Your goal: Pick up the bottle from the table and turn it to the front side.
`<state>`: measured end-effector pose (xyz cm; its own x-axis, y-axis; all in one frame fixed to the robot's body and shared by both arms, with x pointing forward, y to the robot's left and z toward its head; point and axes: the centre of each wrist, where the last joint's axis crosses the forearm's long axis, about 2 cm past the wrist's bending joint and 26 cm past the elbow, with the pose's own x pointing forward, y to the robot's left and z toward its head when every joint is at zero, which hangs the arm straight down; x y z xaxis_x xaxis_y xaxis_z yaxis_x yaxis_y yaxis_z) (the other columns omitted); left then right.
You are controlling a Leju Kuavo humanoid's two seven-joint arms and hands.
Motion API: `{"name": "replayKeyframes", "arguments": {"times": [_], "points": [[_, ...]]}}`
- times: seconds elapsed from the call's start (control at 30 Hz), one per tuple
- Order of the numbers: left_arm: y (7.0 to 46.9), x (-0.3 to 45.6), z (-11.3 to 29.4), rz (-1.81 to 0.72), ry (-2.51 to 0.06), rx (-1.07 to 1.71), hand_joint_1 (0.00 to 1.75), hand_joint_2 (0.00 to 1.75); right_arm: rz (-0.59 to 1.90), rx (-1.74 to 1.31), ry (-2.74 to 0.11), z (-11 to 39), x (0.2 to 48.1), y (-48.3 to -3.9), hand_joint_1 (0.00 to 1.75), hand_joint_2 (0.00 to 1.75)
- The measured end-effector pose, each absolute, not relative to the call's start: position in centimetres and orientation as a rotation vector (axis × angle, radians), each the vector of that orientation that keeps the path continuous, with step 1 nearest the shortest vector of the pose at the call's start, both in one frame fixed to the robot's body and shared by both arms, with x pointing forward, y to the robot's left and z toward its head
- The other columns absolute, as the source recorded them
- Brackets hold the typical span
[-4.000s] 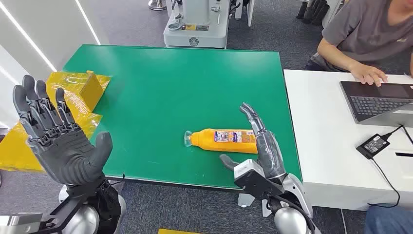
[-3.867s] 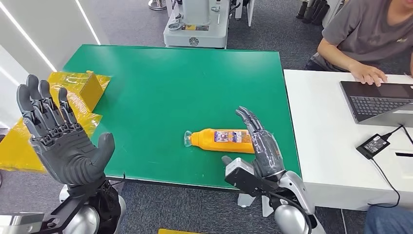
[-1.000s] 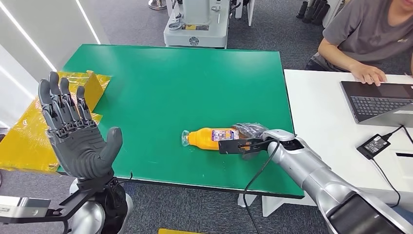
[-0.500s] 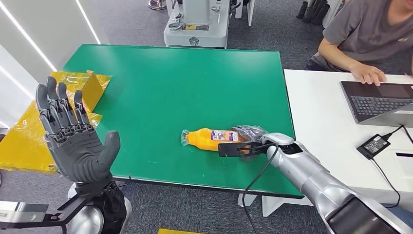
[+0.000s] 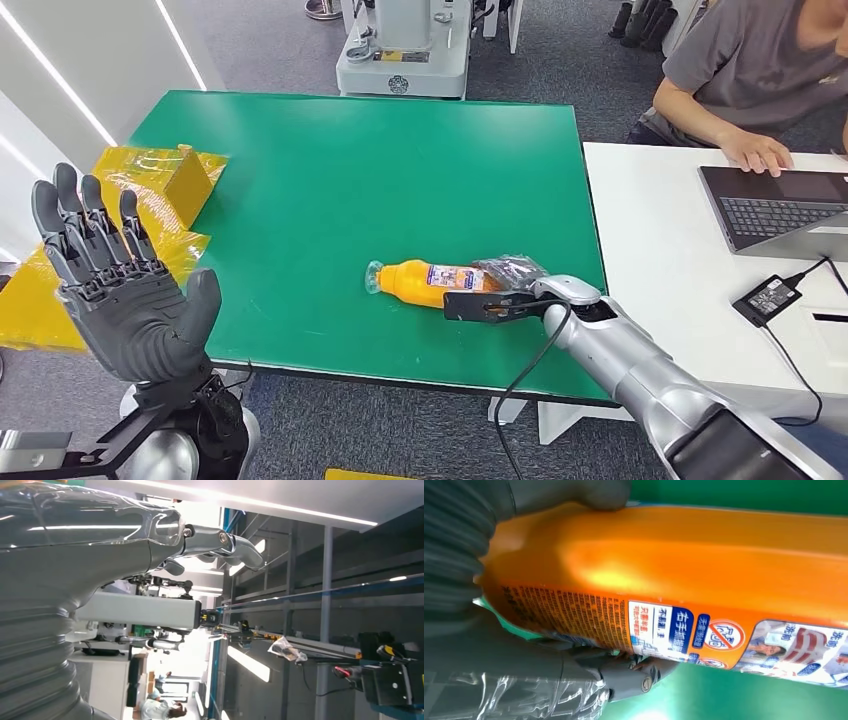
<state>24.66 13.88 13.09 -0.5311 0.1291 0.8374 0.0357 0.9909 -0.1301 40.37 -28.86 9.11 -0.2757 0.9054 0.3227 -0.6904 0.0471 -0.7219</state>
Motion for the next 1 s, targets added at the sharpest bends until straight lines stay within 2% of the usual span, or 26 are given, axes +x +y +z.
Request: {"name": "replayKeyframes", "arguments": {"times": [0.3,0.53,0.77,1.0], "points": [[13.0,24.8,13.4,0.115,-2.117,-0.215,0.0,1.75,1.36,-0.211,-1.413,10.5,40.6,-22.0,1.75,1.75],[12.3,25.1,13.3,0.106,-2.105,-0.233,0.0,1.75,1.138,-0.297,-1.769,10.8,39.0,-18.0,1.75,1.75],[12.0,25.3,13.1,0.084,-2.104,-0.24,0.0,1.75,0.726,-0.376,-2.072,11.4,36.0,-16.0,1.75,1.75],[11.6,26.3,13.1,0.041,-2.103,-0.253,0.0,1.75,0.563,-0.356,-2.122,11.1,32.8,-16.0,1.73,1.75]]}}
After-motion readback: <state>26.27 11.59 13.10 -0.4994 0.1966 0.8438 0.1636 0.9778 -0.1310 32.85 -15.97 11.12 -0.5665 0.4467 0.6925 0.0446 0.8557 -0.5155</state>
